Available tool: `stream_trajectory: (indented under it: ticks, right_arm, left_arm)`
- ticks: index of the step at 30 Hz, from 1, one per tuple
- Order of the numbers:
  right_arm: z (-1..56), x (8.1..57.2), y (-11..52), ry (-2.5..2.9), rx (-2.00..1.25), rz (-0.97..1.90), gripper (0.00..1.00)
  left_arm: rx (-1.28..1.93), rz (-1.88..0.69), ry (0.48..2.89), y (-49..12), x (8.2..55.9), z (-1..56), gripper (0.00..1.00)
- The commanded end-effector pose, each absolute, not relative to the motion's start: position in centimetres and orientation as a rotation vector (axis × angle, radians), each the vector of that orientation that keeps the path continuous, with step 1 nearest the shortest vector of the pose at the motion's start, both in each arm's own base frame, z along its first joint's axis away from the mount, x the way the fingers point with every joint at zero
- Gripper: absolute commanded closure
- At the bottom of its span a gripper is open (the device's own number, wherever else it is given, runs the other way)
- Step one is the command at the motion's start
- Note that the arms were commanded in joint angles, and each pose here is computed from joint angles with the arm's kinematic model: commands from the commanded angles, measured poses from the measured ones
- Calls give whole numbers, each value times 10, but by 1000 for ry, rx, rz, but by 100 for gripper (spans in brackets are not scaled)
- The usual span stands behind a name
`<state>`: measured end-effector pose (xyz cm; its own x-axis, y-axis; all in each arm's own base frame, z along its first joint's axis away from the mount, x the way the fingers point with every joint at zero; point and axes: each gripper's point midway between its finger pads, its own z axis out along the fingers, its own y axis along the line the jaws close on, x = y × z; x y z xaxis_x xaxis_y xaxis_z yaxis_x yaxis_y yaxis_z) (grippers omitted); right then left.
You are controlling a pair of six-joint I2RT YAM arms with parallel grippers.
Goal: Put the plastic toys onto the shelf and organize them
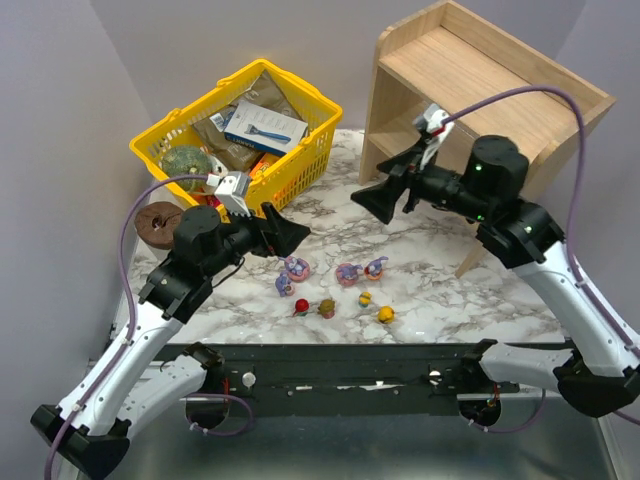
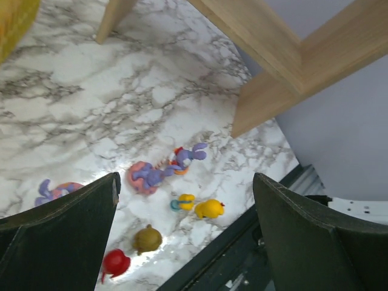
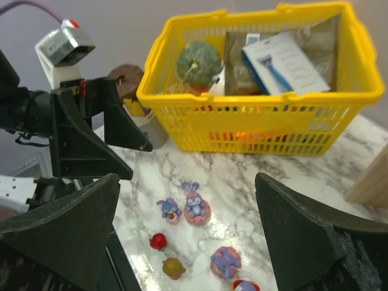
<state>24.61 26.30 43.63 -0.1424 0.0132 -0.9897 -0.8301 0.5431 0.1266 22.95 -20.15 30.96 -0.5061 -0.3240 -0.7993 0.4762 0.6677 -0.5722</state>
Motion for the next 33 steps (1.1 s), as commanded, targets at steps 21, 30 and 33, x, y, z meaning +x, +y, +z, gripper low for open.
stream_trajectory:
  ticks: [21, 30, 33]
  right_arm:
    - [250, 276, 251, 2055, -732, 457, 0]
    - [176, 252, 219, 2180, -991, 295, 19]
    - [162, 251, 210, 2225, -1015, 230, 31]
  left_arm:
    - [157, -1050, 1854, -226, 221, 325, 1]
    - [133, -1060, 1864, -226, 221, 319, 1]
    - [129, -1055, 1868, -225, 221, 318, 1]
